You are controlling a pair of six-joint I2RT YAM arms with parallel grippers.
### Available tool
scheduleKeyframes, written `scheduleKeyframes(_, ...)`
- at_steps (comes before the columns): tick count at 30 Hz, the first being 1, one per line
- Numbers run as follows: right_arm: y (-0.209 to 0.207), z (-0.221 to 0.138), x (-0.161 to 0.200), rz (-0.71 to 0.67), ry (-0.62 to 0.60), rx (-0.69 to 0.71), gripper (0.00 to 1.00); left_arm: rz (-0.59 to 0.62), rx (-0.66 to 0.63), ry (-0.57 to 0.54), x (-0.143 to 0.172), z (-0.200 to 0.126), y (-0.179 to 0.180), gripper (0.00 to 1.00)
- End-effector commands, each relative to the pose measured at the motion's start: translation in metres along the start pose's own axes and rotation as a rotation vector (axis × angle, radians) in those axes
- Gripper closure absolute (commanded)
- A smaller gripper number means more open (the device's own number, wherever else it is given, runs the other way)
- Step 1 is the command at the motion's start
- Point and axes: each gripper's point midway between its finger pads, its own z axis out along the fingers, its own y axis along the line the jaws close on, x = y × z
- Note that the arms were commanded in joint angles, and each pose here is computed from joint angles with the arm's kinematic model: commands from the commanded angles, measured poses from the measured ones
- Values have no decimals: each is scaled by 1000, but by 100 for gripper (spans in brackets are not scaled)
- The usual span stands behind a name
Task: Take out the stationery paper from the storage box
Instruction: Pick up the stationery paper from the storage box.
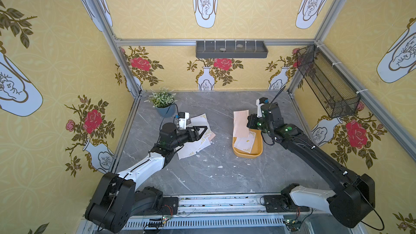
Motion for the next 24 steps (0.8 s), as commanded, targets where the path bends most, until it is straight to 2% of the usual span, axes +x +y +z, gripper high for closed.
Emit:
scheduleKeyframes(1, 35, -14, -20, -23, -69, -188, 100, 51, 205, -10, -7, -1, -40, 18)
scheduleKeyframes(9, 77, -43, -32, -19, -131, -454, 100, 43, 334, 11, -1, 9, -53, 19)
scheduleKeyframes(12, 88, -44, -32, -3, -128, -520, 100, 31, 342, 28, 2, 18, -52, 20)
scheduleKeyframes(21, 109, -33, -22, -8, -90, -612, 100, 37, 386, 76, 13, 38, -67, 23)
scheduleKeyframes(24, 109, -28, -19, -8, -76, -606, 100, 32, 385, 80, 13, 40, -66, 28)
